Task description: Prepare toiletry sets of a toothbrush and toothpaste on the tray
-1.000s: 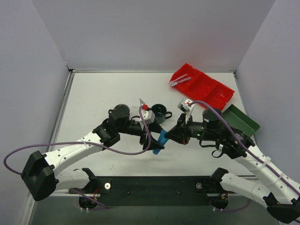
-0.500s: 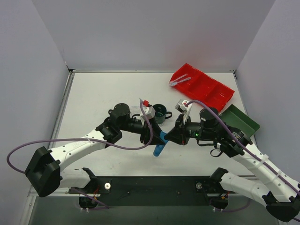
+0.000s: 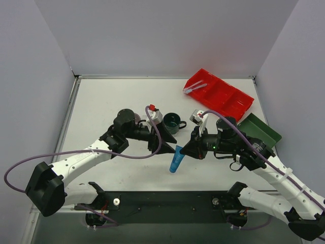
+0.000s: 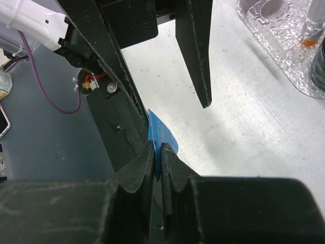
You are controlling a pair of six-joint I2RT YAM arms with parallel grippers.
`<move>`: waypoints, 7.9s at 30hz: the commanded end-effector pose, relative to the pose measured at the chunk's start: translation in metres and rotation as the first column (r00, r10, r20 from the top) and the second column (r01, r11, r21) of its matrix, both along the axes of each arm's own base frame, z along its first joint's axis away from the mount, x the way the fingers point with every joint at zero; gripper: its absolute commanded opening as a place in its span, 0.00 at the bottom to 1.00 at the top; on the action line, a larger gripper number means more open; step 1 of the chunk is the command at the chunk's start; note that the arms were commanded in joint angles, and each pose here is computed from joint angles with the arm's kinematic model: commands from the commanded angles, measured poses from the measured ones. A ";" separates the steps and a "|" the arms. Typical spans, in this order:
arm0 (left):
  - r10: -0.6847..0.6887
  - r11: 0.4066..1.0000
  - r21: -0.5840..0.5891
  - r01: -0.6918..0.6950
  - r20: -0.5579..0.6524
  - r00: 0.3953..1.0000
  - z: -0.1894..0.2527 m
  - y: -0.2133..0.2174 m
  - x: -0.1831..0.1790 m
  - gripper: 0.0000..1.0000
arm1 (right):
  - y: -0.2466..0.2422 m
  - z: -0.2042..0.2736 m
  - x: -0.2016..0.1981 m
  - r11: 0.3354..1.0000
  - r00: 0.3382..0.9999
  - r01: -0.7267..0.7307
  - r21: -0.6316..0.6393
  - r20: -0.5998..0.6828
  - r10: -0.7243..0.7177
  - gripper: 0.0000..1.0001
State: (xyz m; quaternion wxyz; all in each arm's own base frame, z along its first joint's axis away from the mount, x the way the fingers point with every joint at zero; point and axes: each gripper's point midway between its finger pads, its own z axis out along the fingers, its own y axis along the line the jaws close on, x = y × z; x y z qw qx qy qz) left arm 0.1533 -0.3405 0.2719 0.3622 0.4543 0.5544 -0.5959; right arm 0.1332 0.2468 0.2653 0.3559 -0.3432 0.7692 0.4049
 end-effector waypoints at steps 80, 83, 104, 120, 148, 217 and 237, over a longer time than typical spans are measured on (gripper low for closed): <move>0.542 0.816 -0.052 -0.576 -0.279 0.793 0.043 0.060 0.032 0.36 | 0.059 -0.025 0.061 0.935 0.852 0.351 0.041 0.401 -0.337 0.11; 0.529 0.829 -0.041 -0.557 -0.264 0.807 0.048 0.056 0.033 0.55 | 0.059 -0.028 0.056 0.947 0.863 0.321 0.017 0.405 -0.300 0.09; 0.452 0.892 0.098 -0.442 -0.249 0.857 0.032 0.031 0.036 0.22 | 0.058 -0.041 0.050 0.955 0.889 0.289 -0.065 0.390 -0.242 0.06; 0.772 0.635 0.098 -0.766 -0.042 0.634 0.069 0.119 0.106 0.00 | 0.012 -0.038 0.064 0.930 0.889 0.368 -0.014 0.298 -0.347 0.72; 0.926 0.317 0.145 -0.937 0.167 0.339 0.042 0.126 0.224 0.00 | -0.101 -0.067 0.062 0.737 0.694 0.674 0.051 0.297 -0.656 0.74; 0.930 0.299 0.184 -0.936 0.164 0.329 -0.019 0.116 0.253 0.00 | -0.106 -0.073 0.059 0.729 0.688 0.682 0.059 0.287 -0.667 0.74; 0.922 0.303 0.198 -0.932 0.187 0.339 -0.037 0.115 0.252 0.00 | -0.108 -0.076 0.058 0.725 0.685 0.686 0.060 0.283 -0.671 0.74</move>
